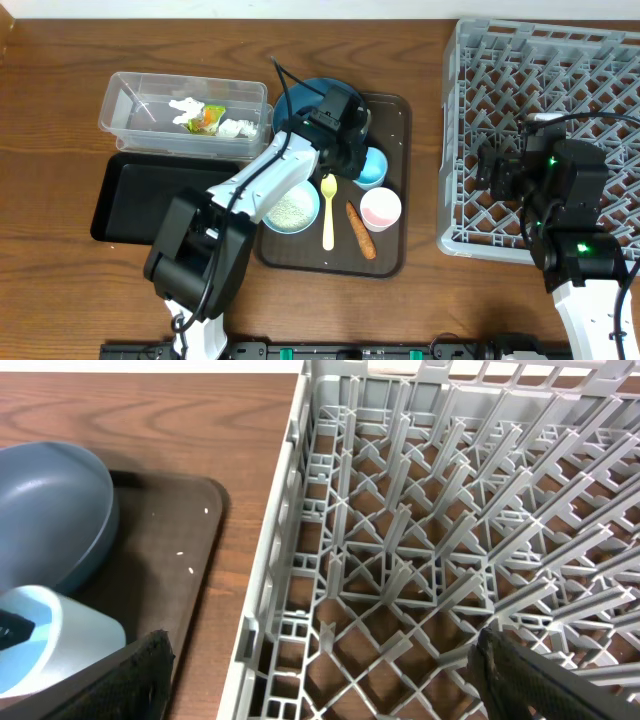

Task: Sort waste into correct bins and load items into the dishwasher rack
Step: 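Reach left gripper to light-blue cup and lift it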

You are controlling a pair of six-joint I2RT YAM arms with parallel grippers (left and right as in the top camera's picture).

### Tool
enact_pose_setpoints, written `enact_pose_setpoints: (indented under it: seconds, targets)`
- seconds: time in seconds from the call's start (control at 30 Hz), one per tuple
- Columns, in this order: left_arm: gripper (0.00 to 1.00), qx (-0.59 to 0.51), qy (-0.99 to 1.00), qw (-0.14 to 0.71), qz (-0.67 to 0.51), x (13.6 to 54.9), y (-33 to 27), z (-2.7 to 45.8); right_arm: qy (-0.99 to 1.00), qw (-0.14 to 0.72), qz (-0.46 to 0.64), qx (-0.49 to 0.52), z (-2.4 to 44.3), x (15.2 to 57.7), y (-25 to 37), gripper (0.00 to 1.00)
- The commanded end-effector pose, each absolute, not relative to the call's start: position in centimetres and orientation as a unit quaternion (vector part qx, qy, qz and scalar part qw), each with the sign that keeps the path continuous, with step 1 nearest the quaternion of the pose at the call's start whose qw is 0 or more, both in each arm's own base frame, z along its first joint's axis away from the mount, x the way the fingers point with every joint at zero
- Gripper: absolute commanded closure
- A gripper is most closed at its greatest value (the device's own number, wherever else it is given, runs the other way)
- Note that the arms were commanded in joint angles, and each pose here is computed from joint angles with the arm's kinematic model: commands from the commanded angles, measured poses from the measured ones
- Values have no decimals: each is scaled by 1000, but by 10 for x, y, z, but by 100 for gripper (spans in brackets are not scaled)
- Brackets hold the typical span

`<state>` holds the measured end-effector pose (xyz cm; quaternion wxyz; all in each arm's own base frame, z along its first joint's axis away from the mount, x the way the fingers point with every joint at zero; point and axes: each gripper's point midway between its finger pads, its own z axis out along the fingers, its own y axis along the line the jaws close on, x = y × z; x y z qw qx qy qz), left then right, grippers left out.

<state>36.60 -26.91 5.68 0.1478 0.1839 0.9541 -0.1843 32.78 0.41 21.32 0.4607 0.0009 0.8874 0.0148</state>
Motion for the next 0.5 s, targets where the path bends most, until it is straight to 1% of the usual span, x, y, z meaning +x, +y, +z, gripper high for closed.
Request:
enact_pose_setpoints:
  seconds: [0.0,0.07,0.27,0.4,0.47]
  targets:
    - [90,189,949,161,-194,370,-275,60,884,467,18,-8,222,330,8,6]
    - [94,189,946,171,-197,375,-277,64,884,467,18,-8,222,330,8,6]
    - [94,174,945,186,-204,379,-272,85,884,467,18,-8,221,330,8,5]
    - [94,135,940,224,-219,394,-256,121,883,470,16,-5,222,332,6,5]
    - [94,104,933,247,-241,405,-244,143,883,468,15,-1,220,335,3,6]
